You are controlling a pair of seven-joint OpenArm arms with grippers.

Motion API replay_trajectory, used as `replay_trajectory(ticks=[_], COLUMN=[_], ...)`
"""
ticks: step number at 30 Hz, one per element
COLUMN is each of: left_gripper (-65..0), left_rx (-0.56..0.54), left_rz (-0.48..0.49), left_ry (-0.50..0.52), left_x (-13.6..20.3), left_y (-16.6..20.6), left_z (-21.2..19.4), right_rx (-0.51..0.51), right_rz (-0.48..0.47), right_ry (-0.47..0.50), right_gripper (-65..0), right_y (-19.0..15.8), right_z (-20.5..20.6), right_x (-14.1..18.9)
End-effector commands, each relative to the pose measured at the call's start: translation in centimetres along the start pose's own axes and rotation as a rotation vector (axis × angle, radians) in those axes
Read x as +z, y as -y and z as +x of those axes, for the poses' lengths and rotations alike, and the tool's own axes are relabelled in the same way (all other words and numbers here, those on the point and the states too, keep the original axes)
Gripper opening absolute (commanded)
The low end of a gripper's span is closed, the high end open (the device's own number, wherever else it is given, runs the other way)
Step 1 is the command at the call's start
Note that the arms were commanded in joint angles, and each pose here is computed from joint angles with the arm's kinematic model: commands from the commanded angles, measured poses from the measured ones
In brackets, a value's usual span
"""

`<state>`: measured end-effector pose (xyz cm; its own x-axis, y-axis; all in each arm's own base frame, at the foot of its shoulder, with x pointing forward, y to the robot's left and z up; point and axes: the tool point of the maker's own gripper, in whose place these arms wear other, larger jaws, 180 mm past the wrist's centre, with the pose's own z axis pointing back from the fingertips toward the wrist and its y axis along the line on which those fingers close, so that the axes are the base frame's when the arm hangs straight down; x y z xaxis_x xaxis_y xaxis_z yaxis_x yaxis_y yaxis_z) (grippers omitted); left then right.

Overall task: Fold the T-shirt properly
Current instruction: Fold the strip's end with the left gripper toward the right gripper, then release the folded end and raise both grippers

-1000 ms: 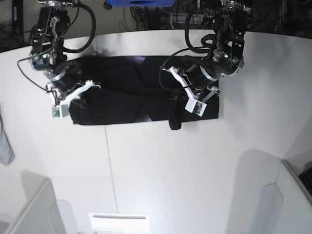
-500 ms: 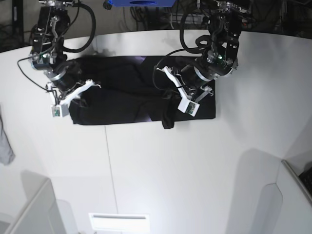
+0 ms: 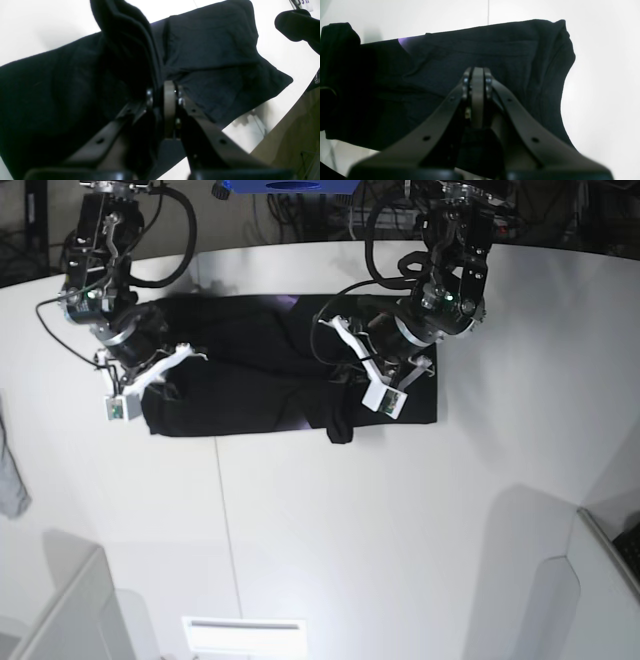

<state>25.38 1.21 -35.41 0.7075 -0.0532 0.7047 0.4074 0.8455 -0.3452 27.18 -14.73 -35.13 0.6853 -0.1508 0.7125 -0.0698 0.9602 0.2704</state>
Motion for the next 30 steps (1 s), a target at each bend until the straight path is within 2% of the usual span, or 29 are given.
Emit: replay_trajectory(ticks=[1,10,14,20,23,26,30], left_gripper=[-65.0,-65.0,-46.2,-26.7,-21.9,-22.2,-22.2], left_rx=[0.001,0.001,0.001,0.002,0.008,0.013,-0.019], left_rz=[-0.018,-0.017,-0.017,-0.018,-0.015,-0.013,-0.061], left_ry=[0.047,0.044,0.044,0.045,0.033,0.014,-0.005], left_x=[0.2,0.2,0.2,0.1,-0.2,-0.8,-1.4], left_y=[0.5,0.5,0.5,0.5,0.3,-0.1,1.8], left_z=[1.3,1.2,1.2,1.2,0.9,0.6,0.2], right_rx=[0.011,0.011,0.011,0.011,0.011,0.011,0.011], right_rz=[0.004,0.004,0.004,0.004,0.004,0.004,0.004], right_ry=[0.044,0.044,0.044,0.045,0.045,0.045,0.045], right_gripper=[-65.0,-65.0,-65.0,-65.0,-65.0,-65.0,-65.0], right_y=[0.0,0.0,0.0,0.0,0.0,0.0,0.0], right_z=[1.3,1.3,1.3,1.4,1.4,1.4,1.4], right_x=[0.2,0.2,0.2,0.2,0.2,0.2,0.2])
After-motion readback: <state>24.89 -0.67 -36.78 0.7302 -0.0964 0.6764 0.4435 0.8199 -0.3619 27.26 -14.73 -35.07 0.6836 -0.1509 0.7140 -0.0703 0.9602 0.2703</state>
